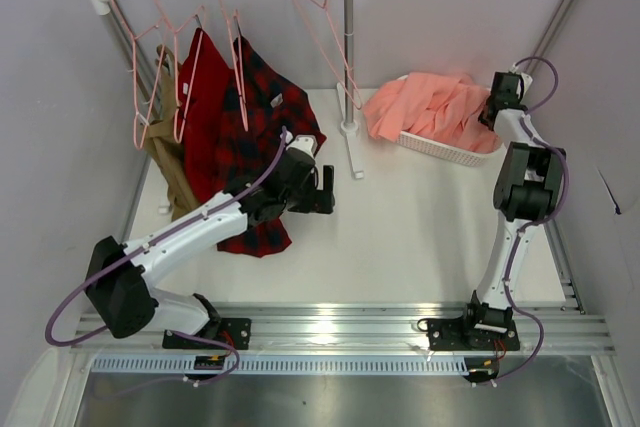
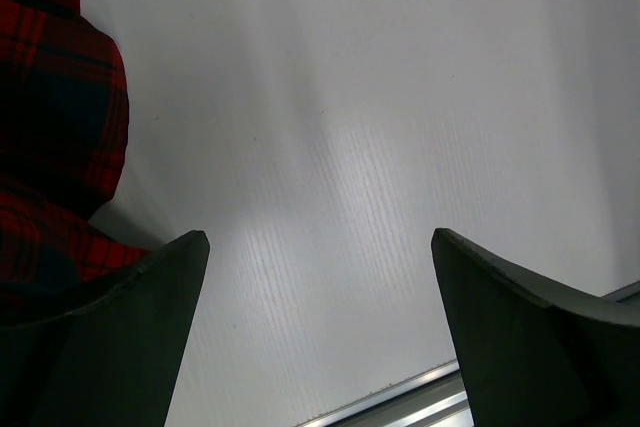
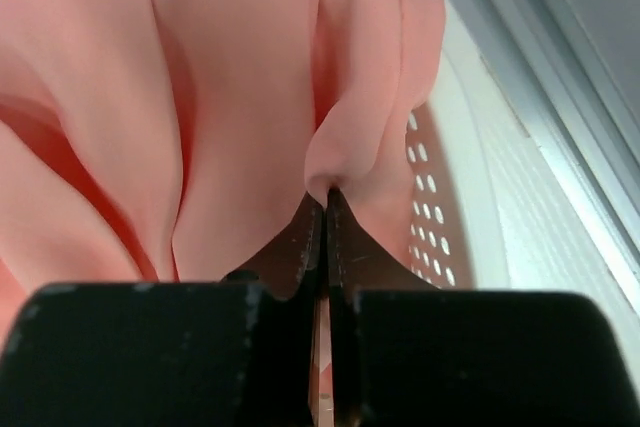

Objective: Place the skirt on the hanger

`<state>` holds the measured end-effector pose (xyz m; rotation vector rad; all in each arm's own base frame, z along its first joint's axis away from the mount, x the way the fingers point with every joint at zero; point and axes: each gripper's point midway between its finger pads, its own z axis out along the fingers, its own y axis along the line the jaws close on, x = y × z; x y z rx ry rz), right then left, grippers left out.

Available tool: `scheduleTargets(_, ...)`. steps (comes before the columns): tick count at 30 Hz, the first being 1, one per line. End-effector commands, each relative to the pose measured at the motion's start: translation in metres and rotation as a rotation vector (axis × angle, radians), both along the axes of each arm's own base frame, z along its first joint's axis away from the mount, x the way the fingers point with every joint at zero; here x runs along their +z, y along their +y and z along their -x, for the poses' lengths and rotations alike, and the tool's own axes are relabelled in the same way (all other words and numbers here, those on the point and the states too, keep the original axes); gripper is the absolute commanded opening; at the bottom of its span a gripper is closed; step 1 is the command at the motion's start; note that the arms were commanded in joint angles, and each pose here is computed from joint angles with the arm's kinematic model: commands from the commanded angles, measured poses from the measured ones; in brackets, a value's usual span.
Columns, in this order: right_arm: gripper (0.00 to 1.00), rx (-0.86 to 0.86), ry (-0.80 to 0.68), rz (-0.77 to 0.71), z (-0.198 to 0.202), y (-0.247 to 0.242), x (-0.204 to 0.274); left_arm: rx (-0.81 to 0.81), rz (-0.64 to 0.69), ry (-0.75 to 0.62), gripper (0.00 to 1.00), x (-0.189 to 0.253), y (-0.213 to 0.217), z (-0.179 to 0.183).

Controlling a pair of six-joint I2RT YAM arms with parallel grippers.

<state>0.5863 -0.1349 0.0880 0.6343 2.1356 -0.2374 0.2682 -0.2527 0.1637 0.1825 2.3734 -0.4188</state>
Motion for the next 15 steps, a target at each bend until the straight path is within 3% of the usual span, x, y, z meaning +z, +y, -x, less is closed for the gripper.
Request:
scheduleTargets(1,0.00,0.014,-0.100,0.010,-0.011,0.001,0.058,-0.002,0.026,-0.056,0.99,0.026,-0.002,-0.012)
scheduleTargets(9,0.00,0.189,-0.440,-0.045,0.024,0.057,0.247,-0.100,0.072,-0.109,0.99,0.041,-0.011,-0.013)
scheduleTargets(13,0.00,0.262,-0.633,-0.039,0.080,0.095,0.352,-0.134,0.115,-0.142,1.00,0.048,-0.011,-0.005)
scheduleTargets(15,0.00,0.315,-0.689,-0.046,0.103,0.119,0.382,-0.145,0.146,-0.174,0.99,0.053,-0.006,0.003)
